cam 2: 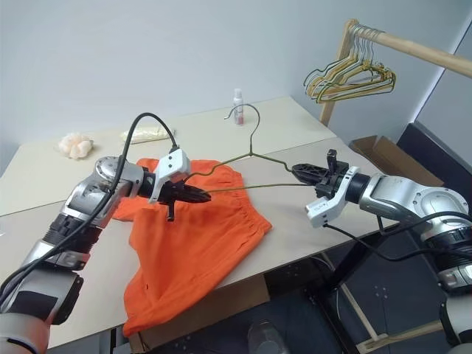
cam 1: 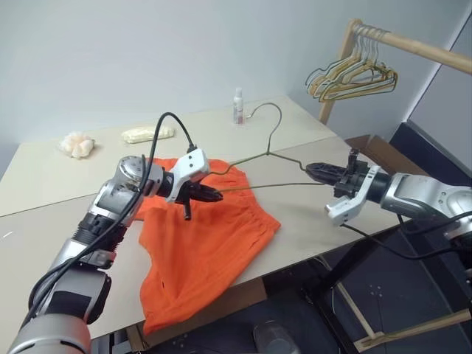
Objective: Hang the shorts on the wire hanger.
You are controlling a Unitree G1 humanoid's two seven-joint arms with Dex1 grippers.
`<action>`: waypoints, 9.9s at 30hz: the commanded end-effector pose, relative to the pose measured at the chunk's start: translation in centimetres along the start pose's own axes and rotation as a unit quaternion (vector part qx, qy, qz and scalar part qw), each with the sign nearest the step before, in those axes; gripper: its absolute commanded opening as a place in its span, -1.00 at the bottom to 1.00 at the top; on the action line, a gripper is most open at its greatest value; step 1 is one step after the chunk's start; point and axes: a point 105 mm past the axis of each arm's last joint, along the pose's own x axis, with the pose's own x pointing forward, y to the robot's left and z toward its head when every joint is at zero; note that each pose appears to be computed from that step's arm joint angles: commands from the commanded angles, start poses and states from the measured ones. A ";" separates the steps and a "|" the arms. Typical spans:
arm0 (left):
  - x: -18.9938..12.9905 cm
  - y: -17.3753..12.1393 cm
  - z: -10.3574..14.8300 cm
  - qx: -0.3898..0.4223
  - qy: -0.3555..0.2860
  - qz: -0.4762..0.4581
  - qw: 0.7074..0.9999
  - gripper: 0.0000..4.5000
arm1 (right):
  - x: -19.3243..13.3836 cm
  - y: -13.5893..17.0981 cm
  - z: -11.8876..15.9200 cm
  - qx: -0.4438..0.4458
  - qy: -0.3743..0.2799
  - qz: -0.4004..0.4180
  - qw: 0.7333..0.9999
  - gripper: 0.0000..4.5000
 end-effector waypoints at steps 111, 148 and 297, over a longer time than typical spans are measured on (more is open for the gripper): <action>-6.7 -5.0 0.9 0.042 -0.146 0.050 0.987 0.97 | -9.2 12.1 4.0 0.940 0.183 0.245 0.152 -1.00; -7.2 -5.9 0.1 0.049 -0.122 0.035 0.991 0.97 | -9.7 10.0 7.5 0.903 0.093 0.373 0.192 -1.00; -11.6 0.6 -0.9 -0.036 -0.039 -0.048 0.997 -1.00 | -1.3 5.3 1.5 0.839 0.111 0.094 0.525 -1.00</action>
